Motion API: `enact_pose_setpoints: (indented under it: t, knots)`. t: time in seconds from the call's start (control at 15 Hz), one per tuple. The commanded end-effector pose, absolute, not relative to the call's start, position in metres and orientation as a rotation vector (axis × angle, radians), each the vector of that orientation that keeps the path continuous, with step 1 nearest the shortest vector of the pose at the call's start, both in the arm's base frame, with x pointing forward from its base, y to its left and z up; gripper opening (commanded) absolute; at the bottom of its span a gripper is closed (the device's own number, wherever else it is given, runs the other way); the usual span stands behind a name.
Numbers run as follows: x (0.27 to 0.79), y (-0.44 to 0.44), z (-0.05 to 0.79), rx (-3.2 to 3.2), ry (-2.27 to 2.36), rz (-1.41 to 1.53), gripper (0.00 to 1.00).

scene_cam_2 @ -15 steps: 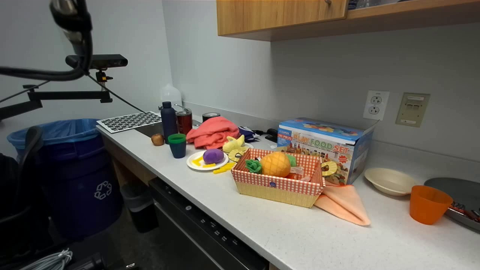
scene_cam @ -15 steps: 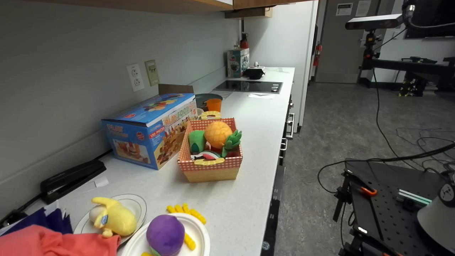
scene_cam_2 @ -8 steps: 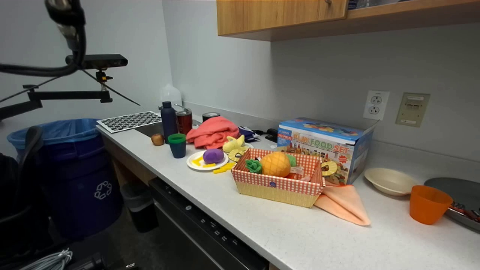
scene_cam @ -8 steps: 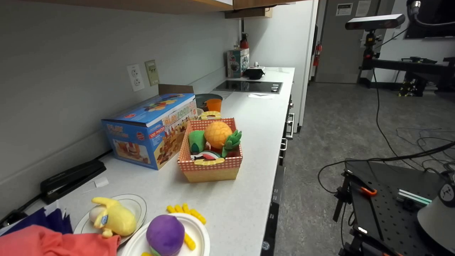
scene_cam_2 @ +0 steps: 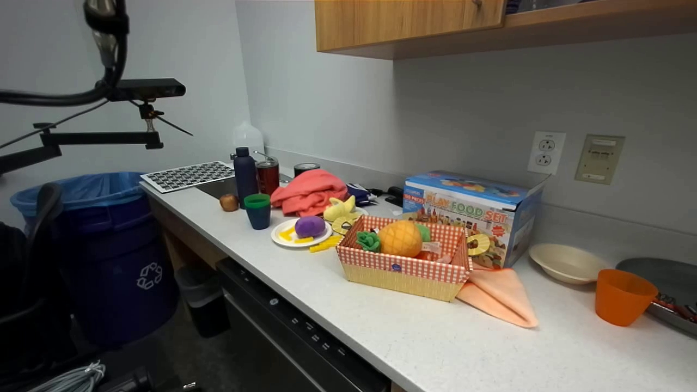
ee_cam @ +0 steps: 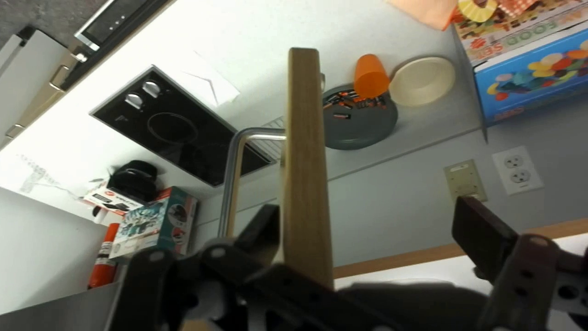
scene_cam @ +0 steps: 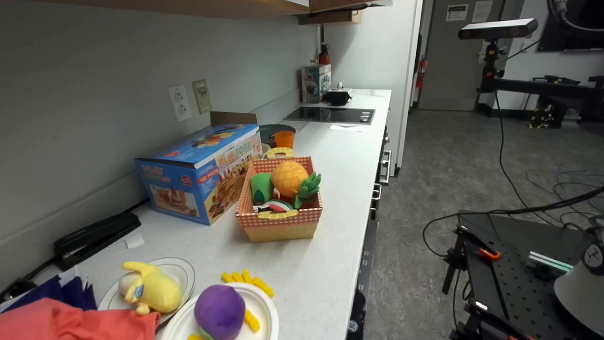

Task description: Open the right door of the cabinet above the blue box, take the pineapple plush toy out of the cabinet and place it in the basket

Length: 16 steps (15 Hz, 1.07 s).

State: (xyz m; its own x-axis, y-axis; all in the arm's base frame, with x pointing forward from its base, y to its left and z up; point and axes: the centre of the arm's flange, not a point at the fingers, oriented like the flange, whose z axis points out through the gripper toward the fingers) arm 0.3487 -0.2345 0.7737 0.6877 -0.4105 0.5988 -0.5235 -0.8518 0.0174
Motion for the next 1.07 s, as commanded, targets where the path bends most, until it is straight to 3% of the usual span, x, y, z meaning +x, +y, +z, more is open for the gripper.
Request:
enact_pose_setpoints:
  t: [0.0, 0.47, 1.0]
  knots:
    - [0.391, -0.211, 0.768, 2.811, -0.608, 0.944, 1.0]
    - [0.436, -0.162, 0.764, 2.935, -0.401, 0.971, 1.0]
    - [0.423, -0.161, 0.825, 2.97, -0.388, 1.268, 1.0]
